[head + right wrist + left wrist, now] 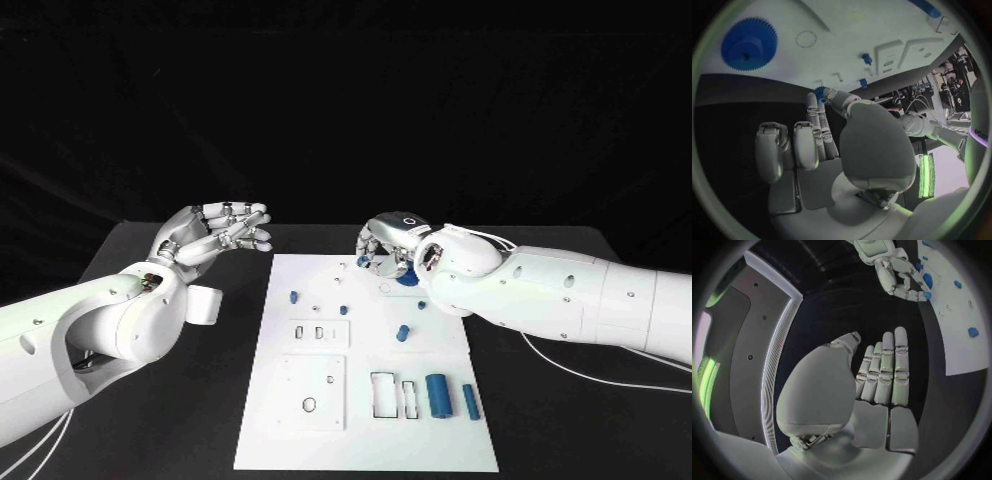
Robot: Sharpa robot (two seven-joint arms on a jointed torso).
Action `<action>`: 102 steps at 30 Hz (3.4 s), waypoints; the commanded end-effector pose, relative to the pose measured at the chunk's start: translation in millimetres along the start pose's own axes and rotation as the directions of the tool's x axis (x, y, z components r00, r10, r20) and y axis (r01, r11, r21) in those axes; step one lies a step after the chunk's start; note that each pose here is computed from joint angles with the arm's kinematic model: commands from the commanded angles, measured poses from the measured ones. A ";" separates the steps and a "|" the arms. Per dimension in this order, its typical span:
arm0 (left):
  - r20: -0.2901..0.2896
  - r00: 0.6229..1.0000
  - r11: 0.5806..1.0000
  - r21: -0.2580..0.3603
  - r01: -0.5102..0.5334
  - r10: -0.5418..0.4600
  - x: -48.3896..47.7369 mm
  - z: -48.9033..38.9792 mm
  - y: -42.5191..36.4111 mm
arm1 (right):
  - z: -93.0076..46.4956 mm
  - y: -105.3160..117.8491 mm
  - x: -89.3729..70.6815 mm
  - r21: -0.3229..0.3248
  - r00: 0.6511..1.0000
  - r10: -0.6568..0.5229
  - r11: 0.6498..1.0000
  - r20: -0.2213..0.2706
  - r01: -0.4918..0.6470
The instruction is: Assemble the parts on the task board
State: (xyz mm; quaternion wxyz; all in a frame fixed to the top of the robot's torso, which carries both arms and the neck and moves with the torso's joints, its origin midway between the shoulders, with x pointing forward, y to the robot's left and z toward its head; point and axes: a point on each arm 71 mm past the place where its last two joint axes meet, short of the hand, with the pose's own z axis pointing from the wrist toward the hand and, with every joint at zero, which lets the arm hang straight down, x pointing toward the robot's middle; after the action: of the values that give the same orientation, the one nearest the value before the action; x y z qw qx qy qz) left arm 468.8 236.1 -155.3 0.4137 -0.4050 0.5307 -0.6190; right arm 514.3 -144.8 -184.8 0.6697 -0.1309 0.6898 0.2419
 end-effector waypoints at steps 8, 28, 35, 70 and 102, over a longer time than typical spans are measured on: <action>-0.023 1.000 1.000 0.005 0.015 -0.015 3.8 0.6 -1.5 | 14.7 7.5 2.1 0.015 0.999 0.016 1.000 0.028 -0.017; -0.029 0.999 1.000 0.009 0.015 -0.015 5.0 2.2 -4.7 | 26.7 13.1 18.1 0.024 0.999 0.035 0.999 -0.035 -0.034; -0.032 0.999 1.000 0.011 0.016 -0.015 5.7 2.6 -5.8 | 30.8 14.6 19.4 0.025 0.999 0.033 0.999 -0.033 -0.032; -0.037 0.999 1.000 0.015 0.015 -0.014 6.0 4.0 -9.7 | 38.5 15.8 28.9 0.028 0.999 0.026 0.999 -0.048 -0.024; -0.027 1.000 1.000 0.010 0.011 -0.011 0.3 4.4 -8.4 | -49.1 -80.7 -12.3 0.274 0.964 0.262 0.931 -0.039 -0.242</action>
State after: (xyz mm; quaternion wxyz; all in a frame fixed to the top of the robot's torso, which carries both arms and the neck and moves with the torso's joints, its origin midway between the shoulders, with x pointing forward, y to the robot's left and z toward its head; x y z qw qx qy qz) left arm 472.4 237.7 -147.6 0.4136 -0.4010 0.5311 -0.6213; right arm 513.9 -239.0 -178.7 0.6535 0.0275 0.7210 0.2286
